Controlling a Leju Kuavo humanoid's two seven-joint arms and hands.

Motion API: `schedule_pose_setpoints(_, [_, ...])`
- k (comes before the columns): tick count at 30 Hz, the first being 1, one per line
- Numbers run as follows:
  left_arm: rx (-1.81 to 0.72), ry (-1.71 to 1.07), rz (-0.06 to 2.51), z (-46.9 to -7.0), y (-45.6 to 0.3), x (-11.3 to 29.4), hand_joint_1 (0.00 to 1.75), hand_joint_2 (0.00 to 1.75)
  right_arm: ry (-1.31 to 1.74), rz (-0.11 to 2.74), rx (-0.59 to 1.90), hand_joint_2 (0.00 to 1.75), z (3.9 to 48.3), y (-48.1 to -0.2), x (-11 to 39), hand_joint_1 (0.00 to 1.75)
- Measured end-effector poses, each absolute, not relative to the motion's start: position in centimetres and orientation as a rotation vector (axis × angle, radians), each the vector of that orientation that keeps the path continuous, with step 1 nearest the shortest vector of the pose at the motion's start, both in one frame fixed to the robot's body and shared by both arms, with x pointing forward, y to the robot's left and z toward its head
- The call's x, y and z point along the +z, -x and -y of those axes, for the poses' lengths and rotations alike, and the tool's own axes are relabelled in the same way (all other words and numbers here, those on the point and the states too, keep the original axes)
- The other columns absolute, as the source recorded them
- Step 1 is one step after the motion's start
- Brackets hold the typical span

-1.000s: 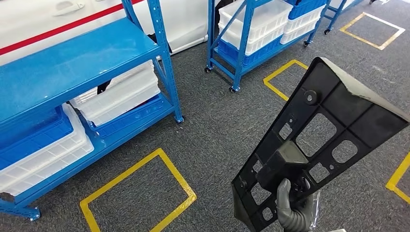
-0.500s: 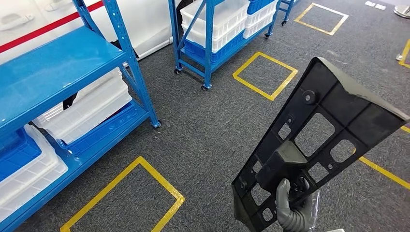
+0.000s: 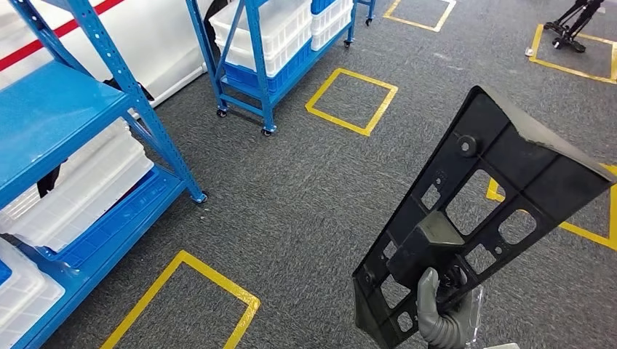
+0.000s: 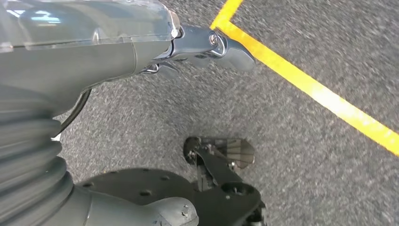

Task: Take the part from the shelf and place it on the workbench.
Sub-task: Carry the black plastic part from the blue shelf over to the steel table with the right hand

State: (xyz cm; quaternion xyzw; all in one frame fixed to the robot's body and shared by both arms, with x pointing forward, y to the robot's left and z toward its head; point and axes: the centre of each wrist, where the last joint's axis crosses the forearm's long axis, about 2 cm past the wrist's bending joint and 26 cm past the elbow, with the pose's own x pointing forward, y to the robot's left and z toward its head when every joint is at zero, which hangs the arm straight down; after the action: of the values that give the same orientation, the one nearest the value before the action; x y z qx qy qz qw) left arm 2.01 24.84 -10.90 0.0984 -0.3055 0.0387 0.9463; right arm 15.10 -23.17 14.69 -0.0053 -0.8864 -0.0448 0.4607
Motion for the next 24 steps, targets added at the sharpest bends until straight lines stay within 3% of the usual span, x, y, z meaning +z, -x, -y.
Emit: schedule_pose_setpoints(24, [0.055, -0.199, 0.622, -25.13, -1.68, -10.94, 0.00, 1.75, 0.020, 2.181, -0.114, 1.75, 22.87, -15.03, 14.74, 1.75])
